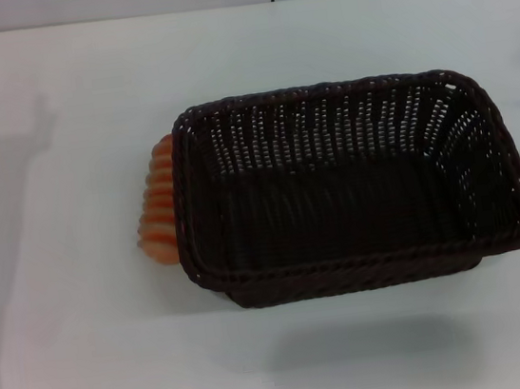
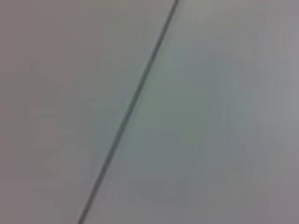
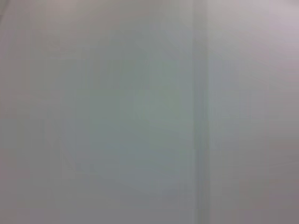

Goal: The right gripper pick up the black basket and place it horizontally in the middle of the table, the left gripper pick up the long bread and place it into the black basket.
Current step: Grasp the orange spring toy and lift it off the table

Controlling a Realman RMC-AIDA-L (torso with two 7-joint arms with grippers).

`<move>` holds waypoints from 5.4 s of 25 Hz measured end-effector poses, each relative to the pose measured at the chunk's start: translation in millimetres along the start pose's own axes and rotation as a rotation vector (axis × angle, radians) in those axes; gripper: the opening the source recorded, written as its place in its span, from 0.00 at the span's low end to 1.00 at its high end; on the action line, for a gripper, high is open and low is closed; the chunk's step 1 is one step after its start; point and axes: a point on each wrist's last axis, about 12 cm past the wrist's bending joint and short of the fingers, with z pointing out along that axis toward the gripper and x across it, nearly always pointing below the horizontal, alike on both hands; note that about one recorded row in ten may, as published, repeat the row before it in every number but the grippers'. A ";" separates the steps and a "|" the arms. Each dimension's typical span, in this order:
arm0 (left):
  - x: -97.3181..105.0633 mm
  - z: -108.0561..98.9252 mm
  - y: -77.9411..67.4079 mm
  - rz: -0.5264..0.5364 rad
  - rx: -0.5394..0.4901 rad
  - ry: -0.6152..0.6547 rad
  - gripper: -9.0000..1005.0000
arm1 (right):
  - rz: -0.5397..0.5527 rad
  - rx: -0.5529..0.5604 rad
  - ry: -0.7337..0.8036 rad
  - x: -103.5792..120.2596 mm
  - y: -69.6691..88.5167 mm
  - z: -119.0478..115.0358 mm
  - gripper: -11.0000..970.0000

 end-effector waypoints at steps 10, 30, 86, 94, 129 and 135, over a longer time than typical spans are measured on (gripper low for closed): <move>14.5 17.7 3.3 -0.066 -0.055 0.318 0.80 | 0.099 0.160 -0.029 45.0 -69.2 -39.9 0.34; -56.0 44.0 -64.0 0.097 -0.237 0.899 0.79 | 0.070 0.295 0.051 83.7 -129.7 -30.7 0.34; -15.3 44.2 -123.5 0.208 0.037 1.558 0.76 | 0.101 0.239 0.107 95.5 -140.5 -7.8 0.33; -9.7 44.9 -120.6 0.203 0.029 1.557 0.75 | 0.102 0.235 0.109 95.7 -139.5 -8.5 0.33; 8.3 46.6 -115.2 0.184 0.042 1.573 0.63 | 0.102 0.214 0.106 95.3 -136.0 -5.8 0.34; 3.5 51.5 -104.4 0.205 0.000 1.539 0.56 | 0.101 0.216 0.107 95.4 -136.6 -6.4 0.34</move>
